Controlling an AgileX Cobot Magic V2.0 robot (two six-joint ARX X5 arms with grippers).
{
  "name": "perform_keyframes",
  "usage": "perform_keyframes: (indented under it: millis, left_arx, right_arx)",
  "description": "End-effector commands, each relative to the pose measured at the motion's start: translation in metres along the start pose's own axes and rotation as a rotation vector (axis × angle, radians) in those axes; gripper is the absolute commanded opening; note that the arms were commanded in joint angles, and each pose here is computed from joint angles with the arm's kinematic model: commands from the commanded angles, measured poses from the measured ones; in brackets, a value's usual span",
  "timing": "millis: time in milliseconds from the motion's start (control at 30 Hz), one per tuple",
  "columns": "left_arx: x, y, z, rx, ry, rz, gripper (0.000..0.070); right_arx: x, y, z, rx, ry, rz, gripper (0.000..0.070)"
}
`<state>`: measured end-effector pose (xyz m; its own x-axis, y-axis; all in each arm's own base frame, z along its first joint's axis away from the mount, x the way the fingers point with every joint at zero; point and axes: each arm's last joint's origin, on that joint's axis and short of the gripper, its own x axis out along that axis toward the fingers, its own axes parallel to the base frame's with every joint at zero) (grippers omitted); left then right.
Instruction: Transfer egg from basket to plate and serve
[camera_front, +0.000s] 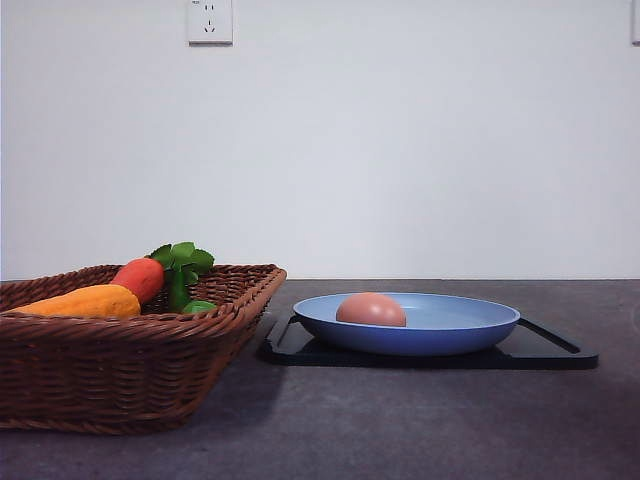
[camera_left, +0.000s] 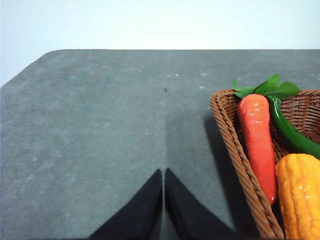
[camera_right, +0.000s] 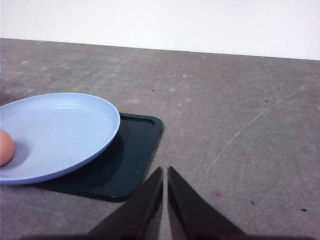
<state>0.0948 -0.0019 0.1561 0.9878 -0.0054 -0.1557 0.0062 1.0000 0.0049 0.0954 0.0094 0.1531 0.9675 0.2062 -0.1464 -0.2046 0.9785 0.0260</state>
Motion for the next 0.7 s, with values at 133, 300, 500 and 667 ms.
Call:
perform_keyframes:
  millis: [133, 300, 500, 667]
  left_arx:
    - [0.0022, 0.0001, -0.0078, 0.006, 0.025, 0.001, 0.0000]
    - [0.0022, 0.0001, -0.0078, 0.006, 0.025, 0.001, 0.0000]
    - [0.0022, 0.0001, -0.0078, 0.006, 0.025, 0.001, 0.0000]
    - [0.0022, 0.0001, -0.0078, 0.006, 0.025, 0.001, 0.0000]
  right_arx:
    - [0.0004, -0.0002, -0.0018, -0.002, 0.003, -0.001, 0.0000]
    - [0.0004, -0.0002, -0.0018, -0.002, 0.003, -0.001, 0.0000]
    - [0.0004, -0.0002, -0.0018, -0.002, 0.003, -0.001, 0.0000]
    - [0.0004, -0.0002, -0.0018, -0.002, 0.003, -0.001, 0.0000]
